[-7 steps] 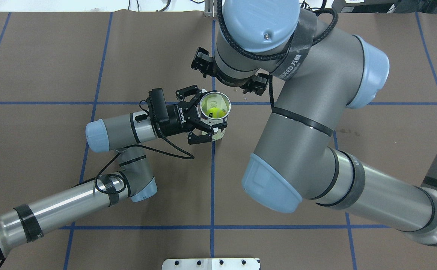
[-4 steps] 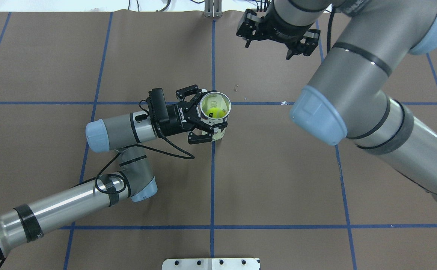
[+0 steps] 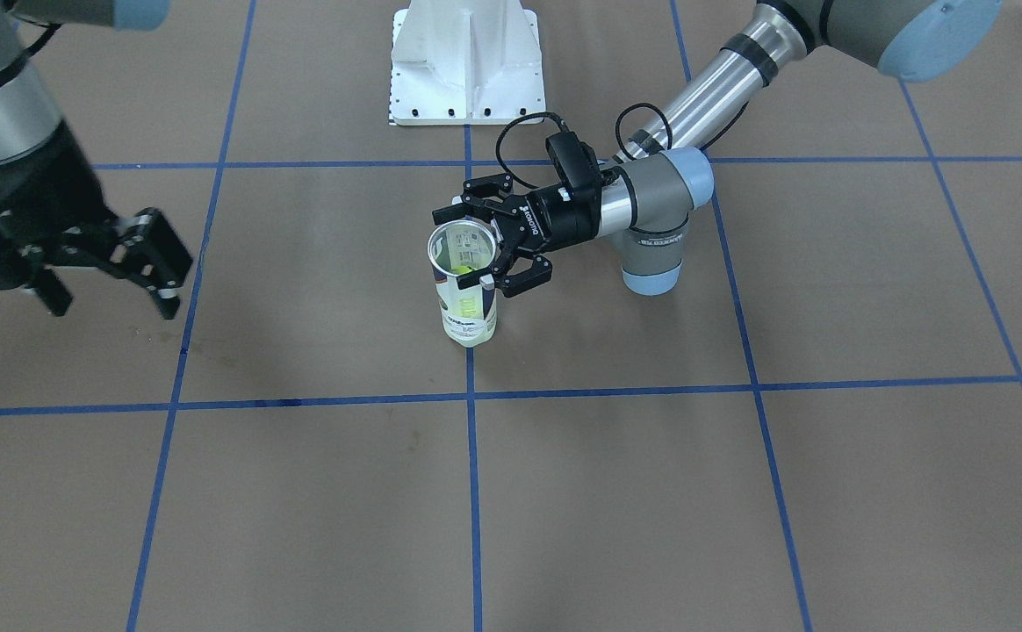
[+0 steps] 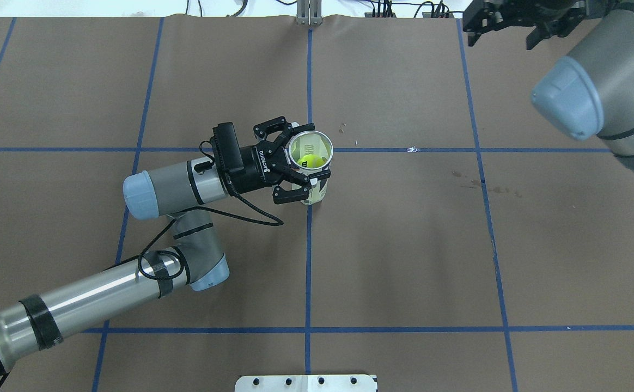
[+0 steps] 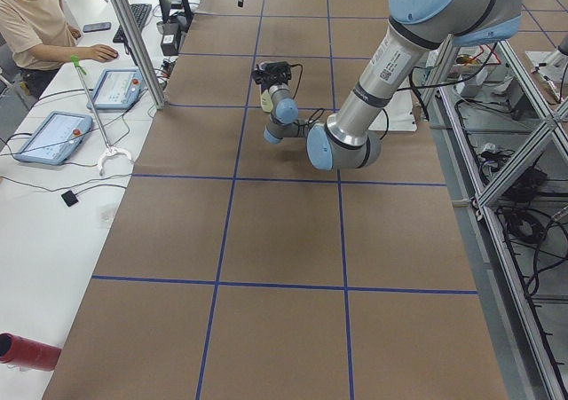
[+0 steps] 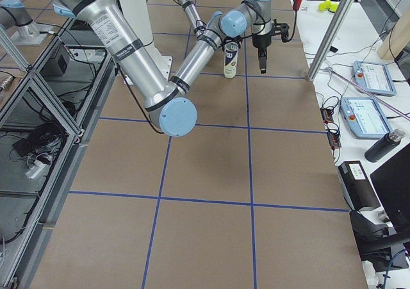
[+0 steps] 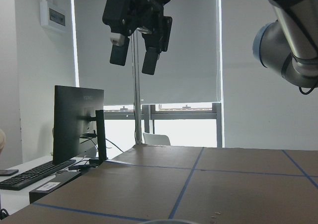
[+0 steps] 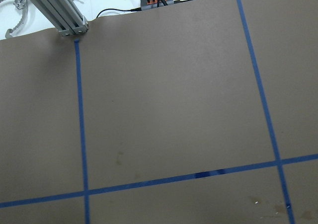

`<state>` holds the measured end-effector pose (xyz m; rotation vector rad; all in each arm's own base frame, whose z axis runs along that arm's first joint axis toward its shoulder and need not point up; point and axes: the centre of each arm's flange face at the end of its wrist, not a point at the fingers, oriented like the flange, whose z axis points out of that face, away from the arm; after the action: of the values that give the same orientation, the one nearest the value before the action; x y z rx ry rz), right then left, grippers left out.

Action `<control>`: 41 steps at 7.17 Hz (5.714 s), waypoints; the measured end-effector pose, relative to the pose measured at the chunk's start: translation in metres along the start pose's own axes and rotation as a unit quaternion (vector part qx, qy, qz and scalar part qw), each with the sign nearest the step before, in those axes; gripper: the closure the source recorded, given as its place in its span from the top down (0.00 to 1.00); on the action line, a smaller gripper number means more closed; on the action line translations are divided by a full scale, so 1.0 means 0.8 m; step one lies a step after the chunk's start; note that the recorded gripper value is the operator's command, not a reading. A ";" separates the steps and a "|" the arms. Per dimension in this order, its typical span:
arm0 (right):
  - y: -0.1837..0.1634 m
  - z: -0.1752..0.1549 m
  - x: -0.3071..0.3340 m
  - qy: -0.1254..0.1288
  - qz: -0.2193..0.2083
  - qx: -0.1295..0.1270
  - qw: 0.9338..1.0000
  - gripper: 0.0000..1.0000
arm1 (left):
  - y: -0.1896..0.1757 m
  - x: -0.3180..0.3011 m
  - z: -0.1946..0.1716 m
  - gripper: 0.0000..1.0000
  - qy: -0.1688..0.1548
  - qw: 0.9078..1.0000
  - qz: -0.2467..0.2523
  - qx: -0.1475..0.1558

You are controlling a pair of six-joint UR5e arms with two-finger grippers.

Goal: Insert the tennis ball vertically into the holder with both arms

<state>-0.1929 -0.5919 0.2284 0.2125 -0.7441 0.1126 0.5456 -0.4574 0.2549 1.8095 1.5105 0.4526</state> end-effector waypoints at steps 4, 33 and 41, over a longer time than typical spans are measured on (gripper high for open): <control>-0.036 0.101 0.219 -0.006 -0.069 -0.009 0.998 0.99 | -0.025 0.000 0.005 0.99 0.003 1.000 -0.004 0.021; 0.091 0.181 0.529 0.013 -0.068 -0.060 0.996 0.99 | -0.222 -0.576 -0.651 1.00 -0.428 0.640 -0.232 -0.595; 0.100 0.185 0.535 0.014 -0.065 -0.064 0.996 0.99 | -0.149 -0.483 -0.730 1.00 -0.397 0.598 -0.303 -0.626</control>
<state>0.0085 -0.5371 0.6385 0.1363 -0.7051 -0.0561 -0.0267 -0.6425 0.6334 0.1740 0.6327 0.1709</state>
